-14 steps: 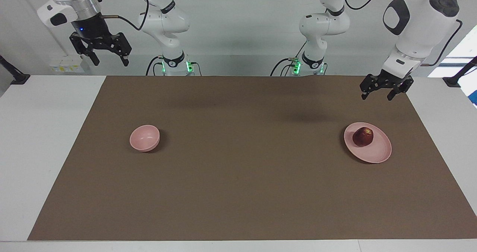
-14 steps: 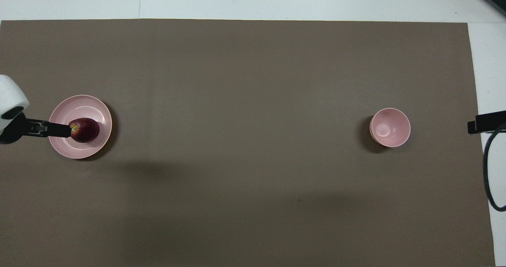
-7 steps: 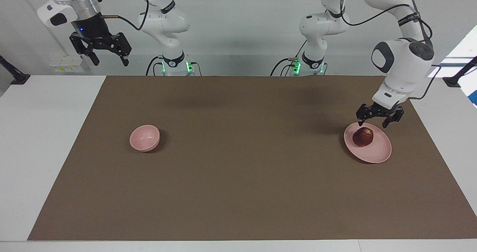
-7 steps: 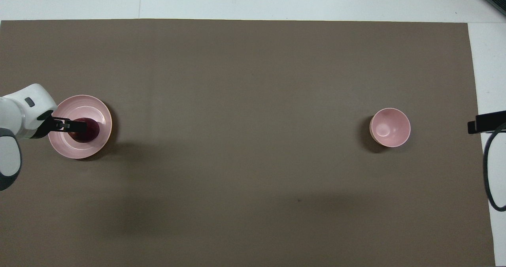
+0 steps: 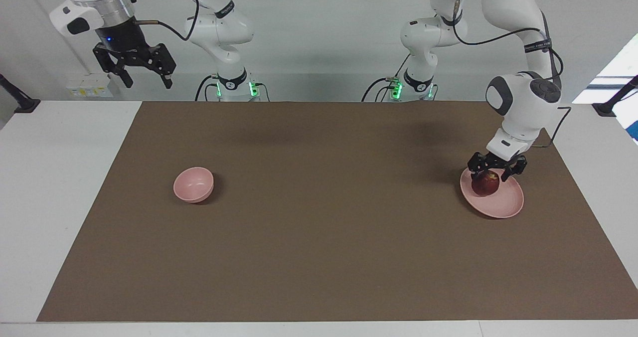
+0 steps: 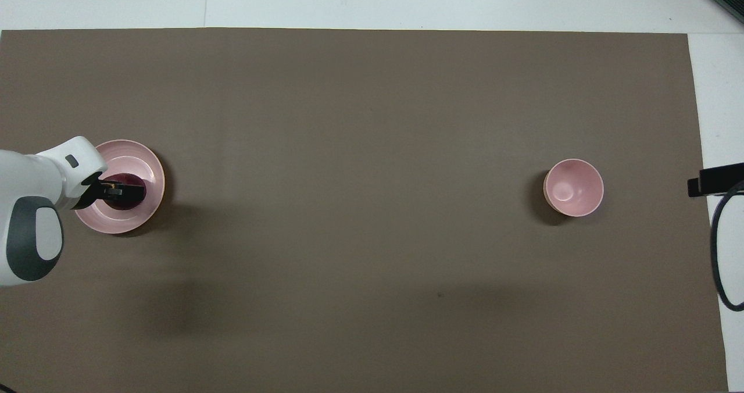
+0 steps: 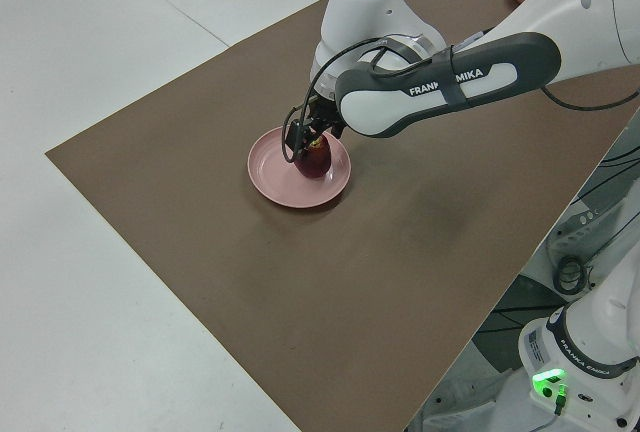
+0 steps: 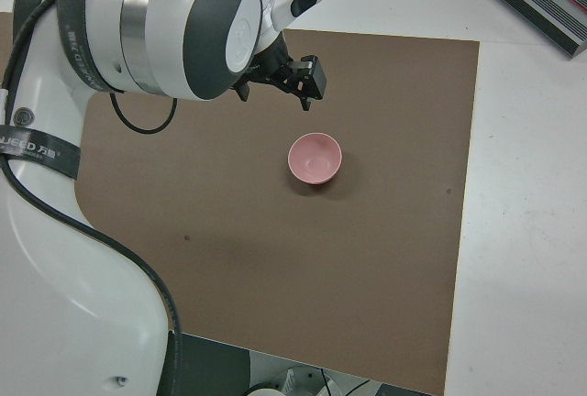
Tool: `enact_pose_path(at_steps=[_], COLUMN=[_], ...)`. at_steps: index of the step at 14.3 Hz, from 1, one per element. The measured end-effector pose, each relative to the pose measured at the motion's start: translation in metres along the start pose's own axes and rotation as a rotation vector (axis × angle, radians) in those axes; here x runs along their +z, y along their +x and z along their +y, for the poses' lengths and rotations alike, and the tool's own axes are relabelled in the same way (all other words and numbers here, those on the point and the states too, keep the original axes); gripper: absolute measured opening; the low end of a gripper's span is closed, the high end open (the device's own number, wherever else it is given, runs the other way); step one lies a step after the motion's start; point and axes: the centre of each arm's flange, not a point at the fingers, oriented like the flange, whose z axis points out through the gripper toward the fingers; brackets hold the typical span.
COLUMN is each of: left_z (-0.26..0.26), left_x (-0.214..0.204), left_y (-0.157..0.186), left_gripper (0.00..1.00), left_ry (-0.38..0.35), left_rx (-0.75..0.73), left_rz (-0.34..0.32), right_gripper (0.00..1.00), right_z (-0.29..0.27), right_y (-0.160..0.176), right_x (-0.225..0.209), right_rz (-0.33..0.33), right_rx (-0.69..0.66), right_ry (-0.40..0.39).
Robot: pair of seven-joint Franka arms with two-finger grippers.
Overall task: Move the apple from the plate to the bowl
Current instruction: 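Reach the left gripper over the plate and lower onto the apple, then close the left gripper around the red apple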
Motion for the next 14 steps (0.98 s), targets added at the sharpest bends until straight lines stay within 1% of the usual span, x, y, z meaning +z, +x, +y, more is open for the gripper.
enact_pose_path(at_steps=[1,2,4,5,11,13,14], left_z=[0.0,0.0,0.0,0.0,0.006,0.01,0.012], left_x=[0.001,0.0,0.0,-0.001,-0.004,-0.023,-0.039], left_y=[0.0,0.0,0.001,0.001,0.004,0.011,0.014], left_gripper=[0.97,0.97,0.75,0.69,0.68,0.68,0.68], left_ry=[0.0,0.001,0.002,0.002,0.002,0.005,0.004], left_rx=[0.0,0.0,0.0,0.0,0.012,0.022,0.028], left_rz=[0.002,0.005,0.009,0.01,0.017,0.037,0.035], right_gripper=[1.0,1.0,1.0,1.0,1.0,1.0,1.0], right_z=[0.0,0.0,0.0,0.0,0.0,0.001,0.001], right_y=[0.0,0.0,0.0,0.0,0.0,0.0,0.0], right_x=[0.0,0.0,0.0,0.0,0.0,-0.001,-0.001], right_rz=[0.0,0.0,0.0,0.0,0.0,0.001,0.003], right_rx=[0.0,0.0,0.0,0.0,0.0,0.001,0.002], right_ry=[0.0,0.0,0.0,0.0,0.0,0.0,0.0])
